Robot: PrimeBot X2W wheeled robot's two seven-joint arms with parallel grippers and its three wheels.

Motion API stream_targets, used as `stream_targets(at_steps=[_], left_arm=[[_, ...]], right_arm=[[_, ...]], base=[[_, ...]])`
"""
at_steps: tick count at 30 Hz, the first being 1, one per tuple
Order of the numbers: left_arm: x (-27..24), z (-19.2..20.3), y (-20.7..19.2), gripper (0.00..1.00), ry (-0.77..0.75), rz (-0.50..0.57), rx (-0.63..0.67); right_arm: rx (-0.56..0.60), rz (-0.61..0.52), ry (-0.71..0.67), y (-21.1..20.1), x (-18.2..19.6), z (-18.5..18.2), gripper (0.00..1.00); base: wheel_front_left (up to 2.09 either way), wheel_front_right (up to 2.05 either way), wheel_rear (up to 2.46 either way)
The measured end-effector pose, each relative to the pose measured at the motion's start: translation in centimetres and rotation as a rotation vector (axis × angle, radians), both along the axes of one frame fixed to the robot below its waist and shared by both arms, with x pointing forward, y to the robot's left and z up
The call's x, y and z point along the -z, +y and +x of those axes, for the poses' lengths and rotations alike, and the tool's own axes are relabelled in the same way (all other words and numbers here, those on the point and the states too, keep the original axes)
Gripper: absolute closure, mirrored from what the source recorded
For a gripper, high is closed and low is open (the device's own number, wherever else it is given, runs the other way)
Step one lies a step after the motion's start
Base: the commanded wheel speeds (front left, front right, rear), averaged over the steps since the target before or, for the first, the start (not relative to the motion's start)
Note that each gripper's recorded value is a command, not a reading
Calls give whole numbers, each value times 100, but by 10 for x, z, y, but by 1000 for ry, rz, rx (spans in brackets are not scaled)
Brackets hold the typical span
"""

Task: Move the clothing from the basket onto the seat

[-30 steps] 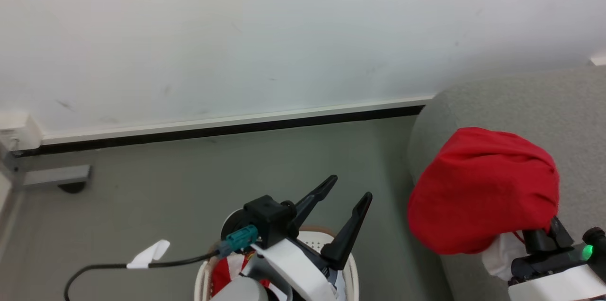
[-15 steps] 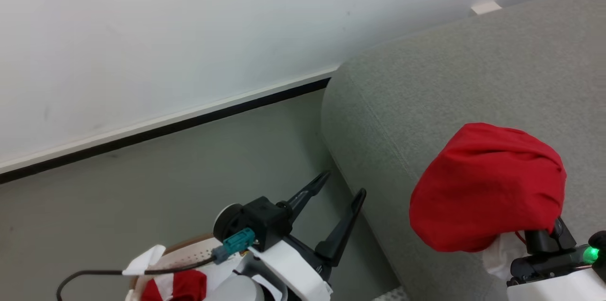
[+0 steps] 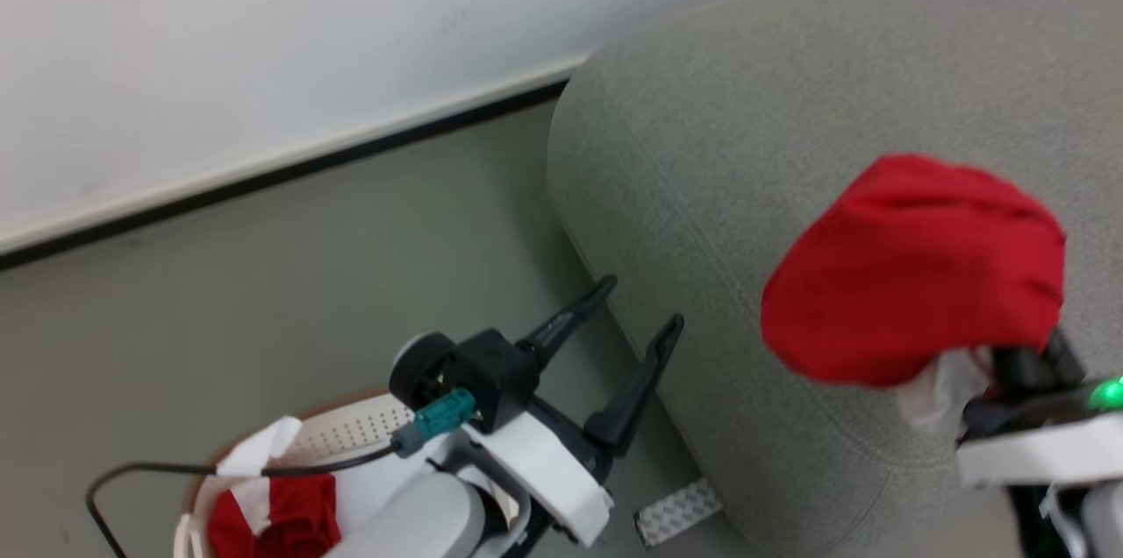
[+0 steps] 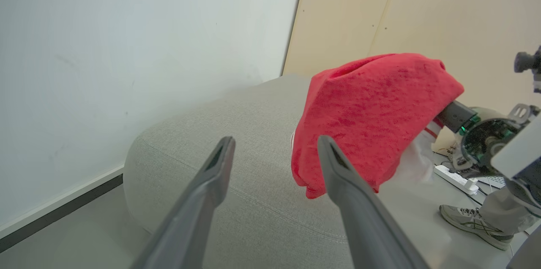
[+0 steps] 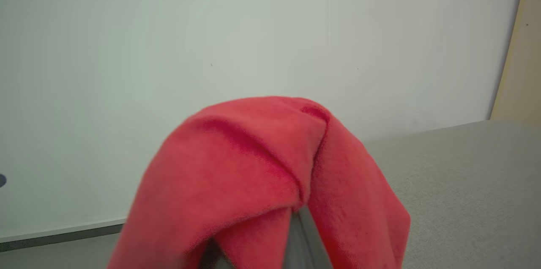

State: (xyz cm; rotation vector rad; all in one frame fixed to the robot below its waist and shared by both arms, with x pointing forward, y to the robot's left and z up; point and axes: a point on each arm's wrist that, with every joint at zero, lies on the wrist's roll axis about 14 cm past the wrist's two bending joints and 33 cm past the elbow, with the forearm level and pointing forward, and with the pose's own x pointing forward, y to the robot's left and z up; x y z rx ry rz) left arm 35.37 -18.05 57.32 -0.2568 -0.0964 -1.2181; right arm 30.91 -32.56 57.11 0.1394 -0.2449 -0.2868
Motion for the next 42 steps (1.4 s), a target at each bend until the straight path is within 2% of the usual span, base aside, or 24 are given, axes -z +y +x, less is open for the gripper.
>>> stream_targets(at_steps=[7,12,16,17,18,21,26,27,28,29,30,31,35,42], left_arm=[[15,45,9,0,-2,24,-35],[38,77,19,0,14,46,-64],[66,101,32,0,60,64,-106],[66,101,32,0,60,64,-106],[80,111,39,0,82,67,-126],[102,122,50,0,120,83,-159],[124,134,71,0,157,102,-224],[127,135,75,0,161,106,-235],[130,136,78,0,164,110,-246],[132,137,81,0,167,115,-255],[133,138,84,0,167,117,-264],[132,139,86,0,165,120,-271],[121,138,89,0,148,109,-286],[103,129,97,0,130,99,-320]], right_arm=[[27,-54,24,-44,-19,65,100],[67,-142,62,-82,-32,117,100],[87,-174,113,-103,-24,160,100],[87,-174,113,-103,-24,160,100],[93,-189,165,-112,-11,180,100],[83,-163,295,-119,26,207,100],[56,-70,592,-120,105,226,99],[55,-48,648,-121,119,225,93],[53,-30,689,-120,130,224,81],[48,-12,732,-119,140,223,68],[42,8,776,-117,150,220,49],[33,23,810,-114,157,218,0],[19,10,803,-112,146,215,0],[-20,-10,859,-102,143,185,0]], base=[[0,0,0],[0,0,0],[0,0,0],[0,0,0],[0,0,0],[0,0,0],[0,0,0],[0,0,0],[0,0,0],[0,0,0],[0,0,0],[0,0,0],[0,0,0],[0,0,0]])
